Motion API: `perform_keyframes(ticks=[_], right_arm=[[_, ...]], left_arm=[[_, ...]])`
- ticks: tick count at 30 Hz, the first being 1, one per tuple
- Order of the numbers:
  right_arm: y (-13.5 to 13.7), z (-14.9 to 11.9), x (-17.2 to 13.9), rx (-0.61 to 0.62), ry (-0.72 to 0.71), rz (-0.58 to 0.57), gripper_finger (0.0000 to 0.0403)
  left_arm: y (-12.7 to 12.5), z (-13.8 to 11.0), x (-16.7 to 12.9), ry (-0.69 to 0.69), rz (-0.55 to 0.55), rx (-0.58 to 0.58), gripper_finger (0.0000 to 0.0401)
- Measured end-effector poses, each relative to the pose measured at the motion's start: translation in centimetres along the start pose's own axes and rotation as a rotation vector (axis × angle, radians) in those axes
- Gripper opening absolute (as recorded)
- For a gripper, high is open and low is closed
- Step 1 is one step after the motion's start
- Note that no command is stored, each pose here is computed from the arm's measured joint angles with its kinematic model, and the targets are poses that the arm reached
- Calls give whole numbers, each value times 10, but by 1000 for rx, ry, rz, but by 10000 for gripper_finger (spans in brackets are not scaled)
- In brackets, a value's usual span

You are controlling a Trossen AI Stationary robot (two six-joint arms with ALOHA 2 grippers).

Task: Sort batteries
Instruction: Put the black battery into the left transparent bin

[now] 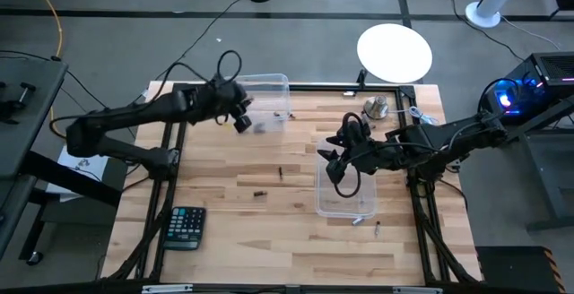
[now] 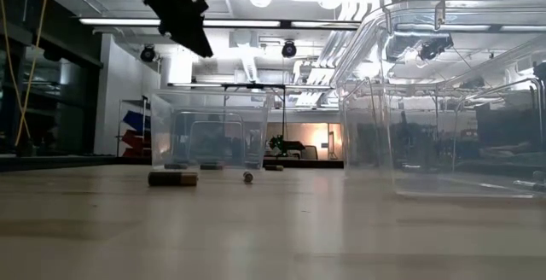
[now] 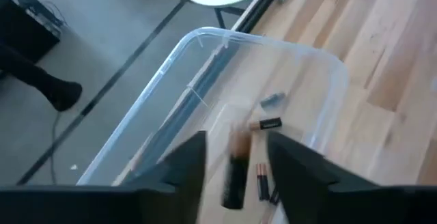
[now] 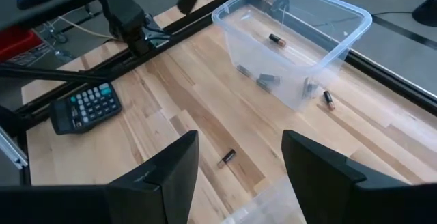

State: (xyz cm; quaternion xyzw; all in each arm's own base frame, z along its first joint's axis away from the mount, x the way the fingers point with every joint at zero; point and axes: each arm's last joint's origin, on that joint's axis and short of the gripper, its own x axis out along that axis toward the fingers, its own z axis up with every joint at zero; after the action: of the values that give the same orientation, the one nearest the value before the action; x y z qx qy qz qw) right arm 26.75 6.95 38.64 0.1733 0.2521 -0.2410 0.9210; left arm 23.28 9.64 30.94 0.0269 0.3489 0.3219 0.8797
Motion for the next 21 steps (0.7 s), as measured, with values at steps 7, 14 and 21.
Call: perform_keyframes(ticks=[7, 14, 21], right_arm=[[-1, -3, -1, -16, 29, 1, 206], [1, -16, -9, -43, 114, 4, 206], [2, -20, -12, -53, 130, 0, 206]], left_arm=[[-14, 6, -6, 18, -231, -127, 248], [-98, -25, -49, 141, -461, 59, 233], [-177, -99, -56, 119, -486, 157, 220]])
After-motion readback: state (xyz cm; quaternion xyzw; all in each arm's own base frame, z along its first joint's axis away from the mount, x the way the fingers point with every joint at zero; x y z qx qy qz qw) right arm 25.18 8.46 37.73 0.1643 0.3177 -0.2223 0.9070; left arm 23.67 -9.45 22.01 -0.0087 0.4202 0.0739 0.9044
